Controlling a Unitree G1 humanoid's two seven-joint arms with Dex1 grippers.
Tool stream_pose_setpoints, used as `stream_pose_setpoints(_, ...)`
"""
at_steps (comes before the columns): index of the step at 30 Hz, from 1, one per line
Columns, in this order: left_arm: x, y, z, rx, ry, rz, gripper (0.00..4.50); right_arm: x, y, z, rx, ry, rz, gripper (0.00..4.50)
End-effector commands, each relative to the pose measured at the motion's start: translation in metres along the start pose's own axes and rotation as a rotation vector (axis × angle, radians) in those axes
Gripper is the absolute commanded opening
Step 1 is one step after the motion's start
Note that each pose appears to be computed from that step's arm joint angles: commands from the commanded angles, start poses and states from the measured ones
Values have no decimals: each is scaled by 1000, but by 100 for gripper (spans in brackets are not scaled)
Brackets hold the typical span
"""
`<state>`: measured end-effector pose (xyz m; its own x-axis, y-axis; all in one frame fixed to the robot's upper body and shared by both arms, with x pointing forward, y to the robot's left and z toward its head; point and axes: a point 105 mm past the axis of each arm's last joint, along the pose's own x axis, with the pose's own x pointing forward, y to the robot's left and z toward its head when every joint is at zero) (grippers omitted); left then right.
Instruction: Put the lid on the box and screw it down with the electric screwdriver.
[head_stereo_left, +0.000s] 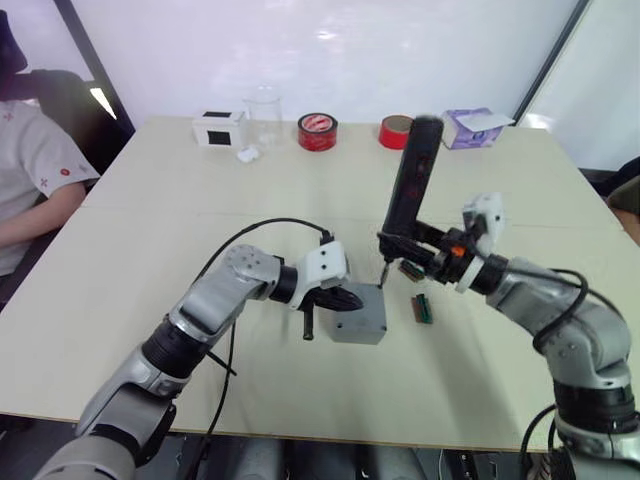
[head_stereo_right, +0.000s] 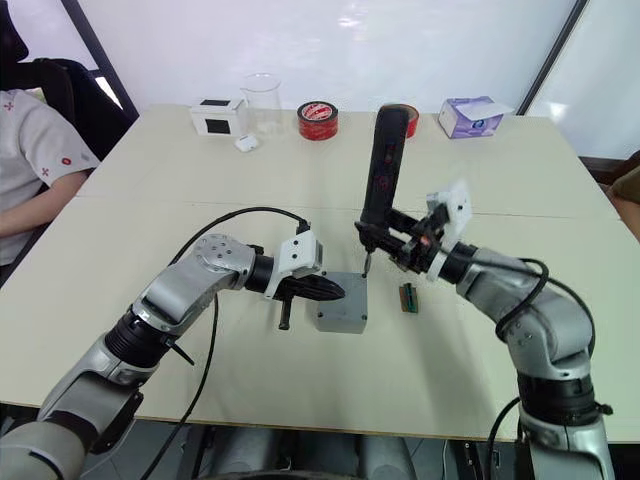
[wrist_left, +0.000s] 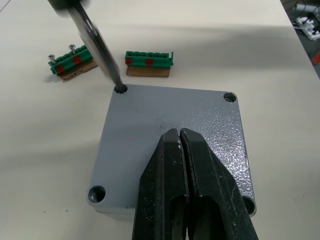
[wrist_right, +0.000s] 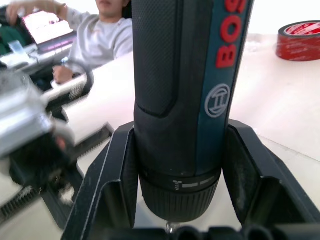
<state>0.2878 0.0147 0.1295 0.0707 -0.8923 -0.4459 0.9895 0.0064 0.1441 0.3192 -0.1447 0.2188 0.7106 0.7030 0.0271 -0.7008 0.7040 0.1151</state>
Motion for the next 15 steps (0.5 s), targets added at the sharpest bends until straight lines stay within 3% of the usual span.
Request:
stream_pose_setpoints(1, 3, 3, 2, -29, -22, 40, 0, -6, -35, 45, -68, 49, -249, 177)
stream_pose_setpoints(4, -1, 16, 29, -66, -171, 127, 0, -3, -18, 79, 22, -72, -101, 177)
stream_pose_setpoints(7, -15, 33, 56, -51, -318, 272, 0, -8, -28, 99, 65, -135, -147, 177)
stream_pose_setpoints(10, -34, 45, 72, -70, -429, 375, 0, -20, -46, 99, 69, -68, -232, 177)
stream_pose_setpoints(15, -50, 14, 70, -93, -385, 156, 0, -59, -65, 63, 204, 219, -282, 177)
